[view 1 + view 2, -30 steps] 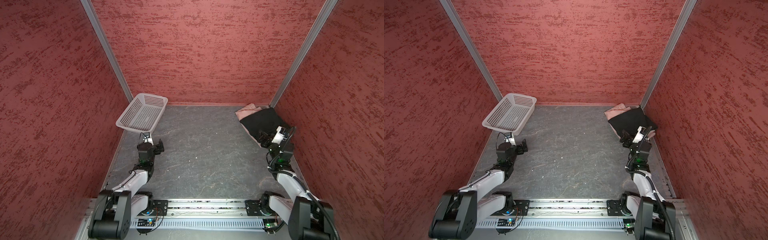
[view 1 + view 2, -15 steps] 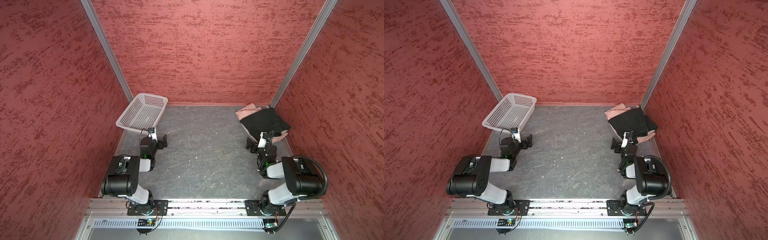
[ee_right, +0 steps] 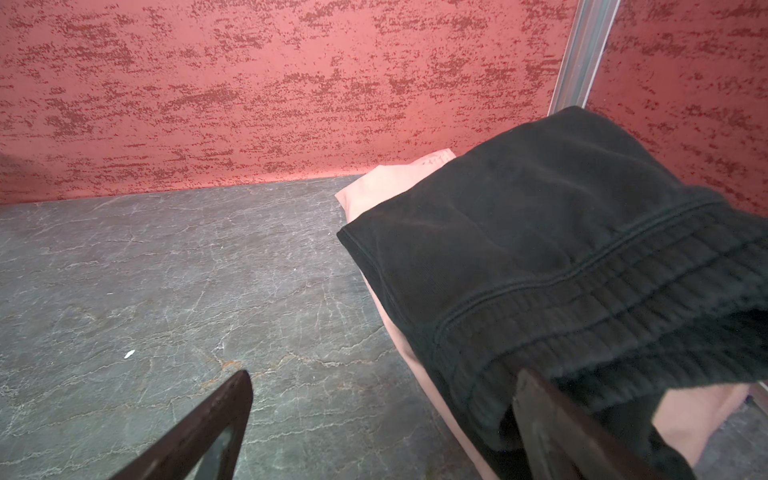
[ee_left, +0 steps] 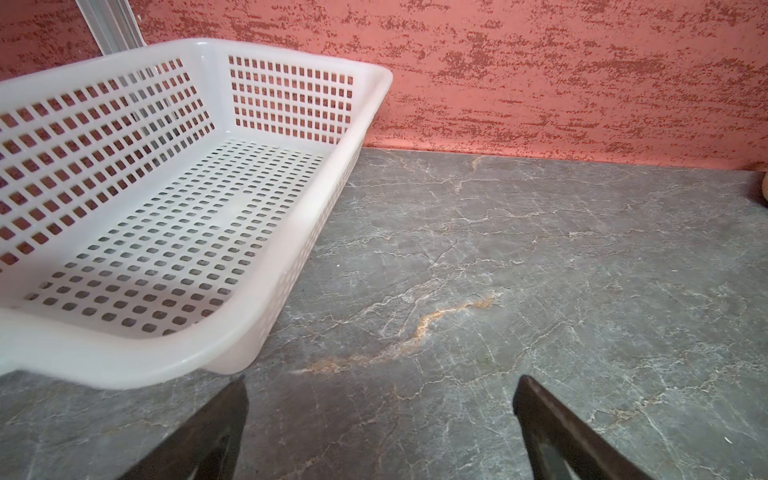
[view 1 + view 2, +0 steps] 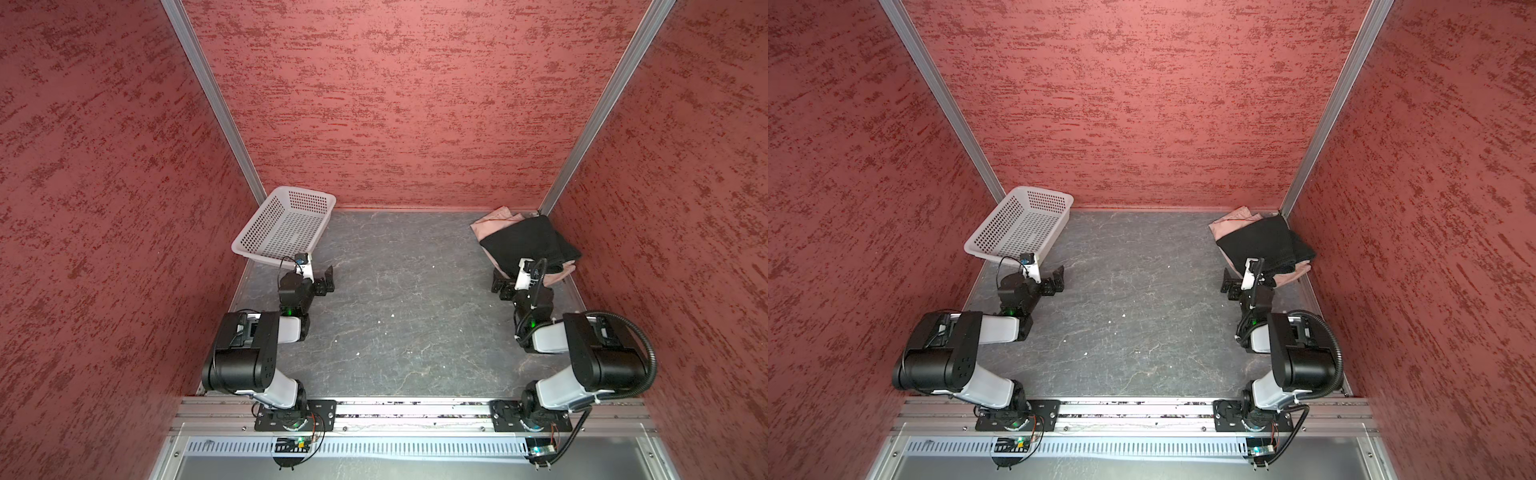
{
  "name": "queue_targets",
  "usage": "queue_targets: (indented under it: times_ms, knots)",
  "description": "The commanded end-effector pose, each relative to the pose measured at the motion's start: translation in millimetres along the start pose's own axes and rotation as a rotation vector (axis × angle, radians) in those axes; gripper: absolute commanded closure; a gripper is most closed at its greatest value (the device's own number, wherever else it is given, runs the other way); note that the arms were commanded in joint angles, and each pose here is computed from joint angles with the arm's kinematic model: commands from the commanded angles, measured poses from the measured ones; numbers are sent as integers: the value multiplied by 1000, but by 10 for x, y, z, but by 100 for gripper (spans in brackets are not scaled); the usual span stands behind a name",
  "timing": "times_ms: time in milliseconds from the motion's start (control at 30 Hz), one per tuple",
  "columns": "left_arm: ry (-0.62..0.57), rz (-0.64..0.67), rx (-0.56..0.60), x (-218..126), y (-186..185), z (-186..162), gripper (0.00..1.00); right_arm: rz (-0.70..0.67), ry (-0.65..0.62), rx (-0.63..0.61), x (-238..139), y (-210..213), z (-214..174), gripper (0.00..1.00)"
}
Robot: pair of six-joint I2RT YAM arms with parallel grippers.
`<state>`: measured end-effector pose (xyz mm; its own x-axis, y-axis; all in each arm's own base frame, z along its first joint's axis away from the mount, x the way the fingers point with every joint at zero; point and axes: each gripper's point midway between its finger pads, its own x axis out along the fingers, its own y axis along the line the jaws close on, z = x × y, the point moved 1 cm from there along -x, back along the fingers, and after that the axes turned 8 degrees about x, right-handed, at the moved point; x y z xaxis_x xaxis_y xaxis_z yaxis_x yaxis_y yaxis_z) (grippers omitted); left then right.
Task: Fold and stack the shorts
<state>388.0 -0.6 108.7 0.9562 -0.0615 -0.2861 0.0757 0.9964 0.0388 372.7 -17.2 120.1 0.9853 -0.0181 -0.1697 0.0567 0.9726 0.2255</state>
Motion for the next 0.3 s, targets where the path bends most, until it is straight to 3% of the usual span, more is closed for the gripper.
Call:
queue_targets:
  times_ms: [0, 267]
  knots:
    - [-28, 0, 0, 13, 22, 88, 1, 3, -55, -28, 20, 28, 155, 1]
    - [-28, -3, -2, 13, 24, 89, 1, -58, -58, -5, 47, -64, 172, 1]
